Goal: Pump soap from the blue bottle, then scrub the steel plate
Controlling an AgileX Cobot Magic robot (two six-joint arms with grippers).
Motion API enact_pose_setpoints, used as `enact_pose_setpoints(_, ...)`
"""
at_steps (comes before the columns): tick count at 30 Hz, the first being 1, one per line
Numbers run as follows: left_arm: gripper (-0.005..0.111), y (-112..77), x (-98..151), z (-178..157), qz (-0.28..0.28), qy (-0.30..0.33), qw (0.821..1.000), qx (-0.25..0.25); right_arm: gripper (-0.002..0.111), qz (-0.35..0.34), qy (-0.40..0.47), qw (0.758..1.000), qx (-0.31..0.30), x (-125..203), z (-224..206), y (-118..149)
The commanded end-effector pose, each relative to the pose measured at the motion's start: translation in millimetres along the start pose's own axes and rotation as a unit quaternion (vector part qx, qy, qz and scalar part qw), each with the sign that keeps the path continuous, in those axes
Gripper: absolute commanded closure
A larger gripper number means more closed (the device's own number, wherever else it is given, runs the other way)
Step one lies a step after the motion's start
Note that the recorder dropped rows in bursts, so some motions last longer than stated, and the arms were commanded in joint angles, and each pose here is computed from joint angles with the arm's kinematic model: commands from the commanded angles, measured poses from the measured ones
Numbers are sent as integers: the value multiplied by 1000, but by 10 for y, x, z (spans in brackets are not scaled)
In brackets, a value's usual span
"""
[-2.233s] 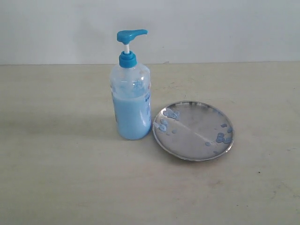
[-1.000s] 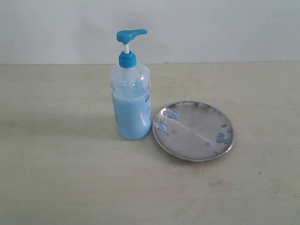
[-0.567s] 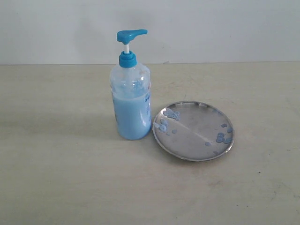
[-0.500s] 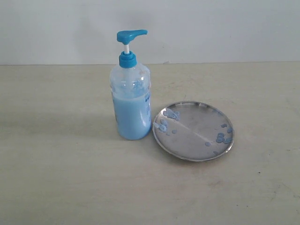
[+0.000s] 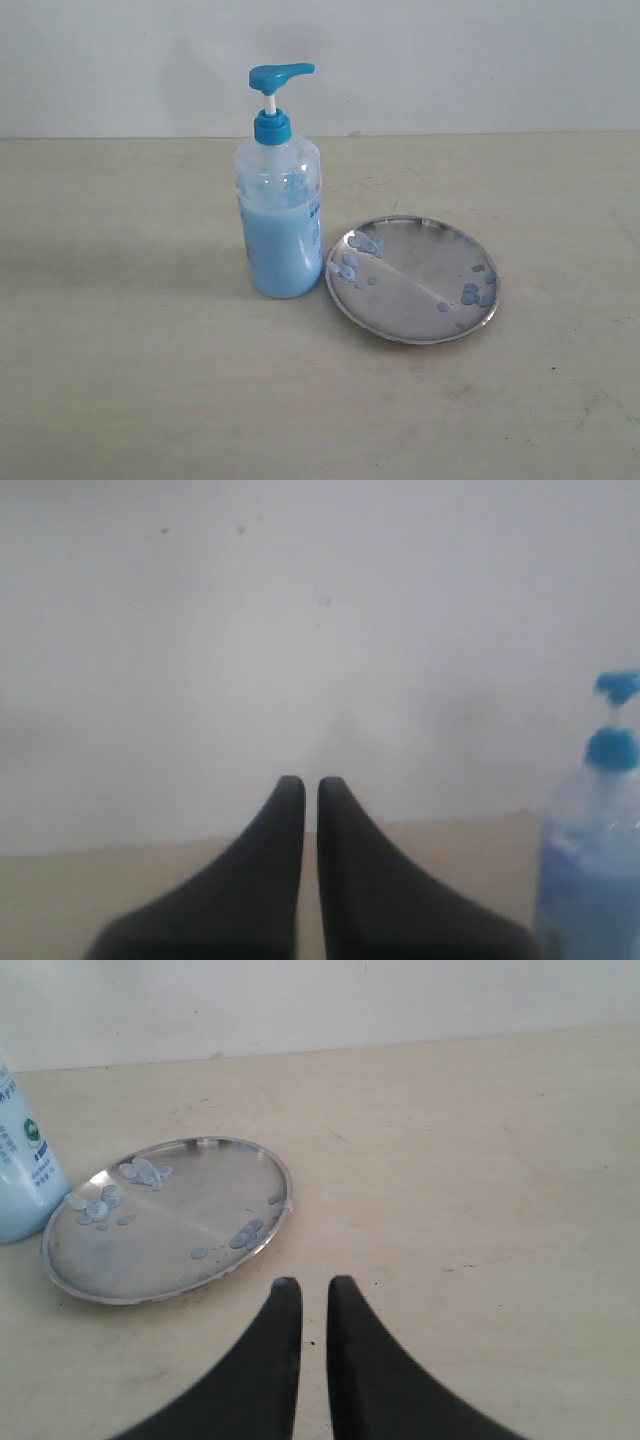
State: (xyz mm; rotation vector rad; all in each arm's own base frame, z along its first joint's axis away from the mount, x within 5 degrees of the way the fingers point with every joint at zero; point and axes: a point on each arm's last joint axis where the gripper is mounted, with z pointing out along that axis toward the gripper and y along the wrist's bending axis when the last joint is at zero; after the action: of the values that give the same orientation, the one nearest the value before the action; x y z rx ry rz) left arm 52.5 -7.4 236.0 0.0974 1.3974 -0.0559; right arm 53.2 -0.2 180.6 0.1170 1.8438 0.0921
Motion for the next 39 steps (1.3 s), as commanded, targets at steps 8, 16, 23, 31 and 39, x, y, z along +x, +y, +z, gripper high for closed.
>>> enact_pose_setpoints(8, 102, -28, -35, -8, 19, -74, 997, 14, 109, -4, -7, 1000, 1, -12, -2, -1)
enact_pose_setpoints(16, 102, 4, 379, -26, 0, 125, 992, -4, 109, -4, -7, 1000, 1, -12, -2, -1)
enact_pose_setpoints(23, 102, 8, 523, -76, -41, 207, 977, -17, 109, -4, -7, 1000, 1, -12, -2, -1)
enact_pose_setpoints(31, 102, 71, 525, -82, -50, 206, 975, -71, 109, -4, -7, 1000, 1, -12, -2, -1)
enact_pose_setpoints(39, 102, 71, 525, -82, -50, 206, 975, -71, 109, -4, -7, 1000, 1, -12, -2, -1)
